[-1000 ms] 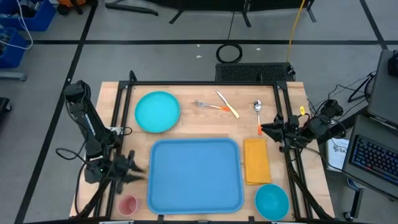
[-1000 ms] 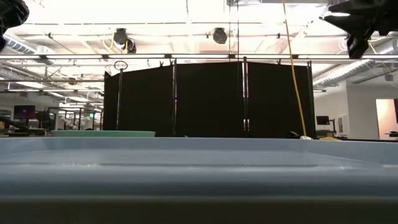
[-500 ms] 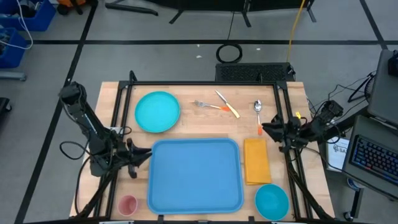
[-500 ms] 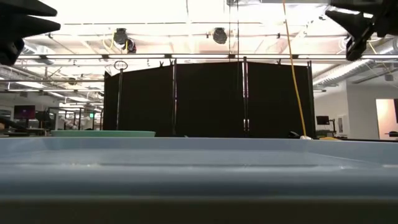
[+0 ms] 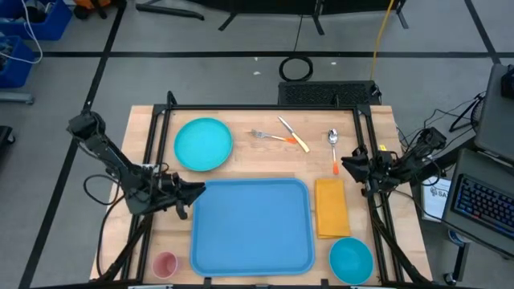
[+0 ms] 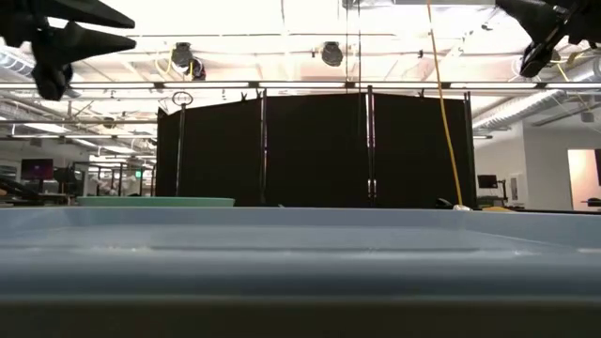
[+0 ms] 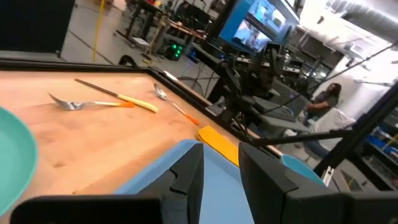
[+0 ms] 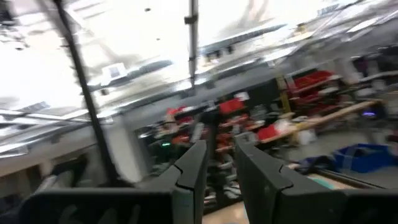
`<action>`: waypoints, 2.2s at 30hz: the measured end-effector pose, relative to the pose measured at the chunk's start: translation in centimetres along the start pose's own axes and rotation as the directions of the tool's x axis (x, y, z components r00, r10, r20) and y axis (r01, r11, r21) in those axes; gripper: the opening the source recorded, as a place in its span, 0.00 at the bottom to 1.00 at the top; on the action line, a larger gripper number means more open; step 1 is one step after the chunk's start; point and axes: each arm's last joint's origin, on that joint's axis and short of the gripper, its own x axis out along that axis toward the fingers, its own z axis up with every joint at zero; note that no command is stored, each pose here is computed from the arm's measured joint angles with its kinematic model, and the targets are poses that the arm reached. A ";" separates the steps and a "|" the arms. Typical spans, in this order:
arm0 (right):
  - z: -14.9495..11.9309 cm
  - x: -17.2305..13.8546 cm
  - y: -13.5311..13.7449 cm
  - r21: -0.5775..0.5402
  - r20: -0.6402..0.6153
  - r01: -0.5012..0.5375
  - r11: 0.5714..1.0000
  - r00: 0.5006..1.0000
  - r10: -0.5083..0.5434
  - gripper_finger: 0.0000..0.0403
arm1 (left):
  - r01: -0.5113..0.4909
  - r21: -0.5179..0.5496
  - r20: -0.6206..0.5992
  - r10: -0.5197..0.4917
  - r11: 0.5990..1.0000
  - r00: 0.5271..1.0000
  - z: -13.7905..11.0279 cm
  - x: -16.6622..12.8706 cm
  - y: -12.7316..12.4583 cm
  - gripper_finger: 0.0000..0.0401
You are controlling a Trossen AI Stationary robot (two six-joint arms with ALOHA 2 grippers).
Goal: Set up tray
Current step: Put the green plate on the blue tray
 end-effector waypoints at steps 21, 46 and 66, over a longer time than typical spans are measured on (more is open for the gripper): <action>-2.3 0.8 1.1 0.089 -0.138 -0.070 0.994 0.987 0.082 0.19 | -0.328 0.310 -0.353 0.428 0.892 0.832 6.6 6.9 1.2 0.26; -2.7 0.9 1.0 0.068 -0.157 -0.035 0.997 0.987 0.045 0.19 | -0.335 0.525 -0.704 0.620 0.783 0.347 6.0 17.5 7.7 0.26; -3.3 1.0 1.1 0.086 -0.197 -0.023 0.996 0.980 0.040 0.19 | -0.352 0.609 -0.679 0.697 0.711 0.231 4.4 19.3 10.2 0.63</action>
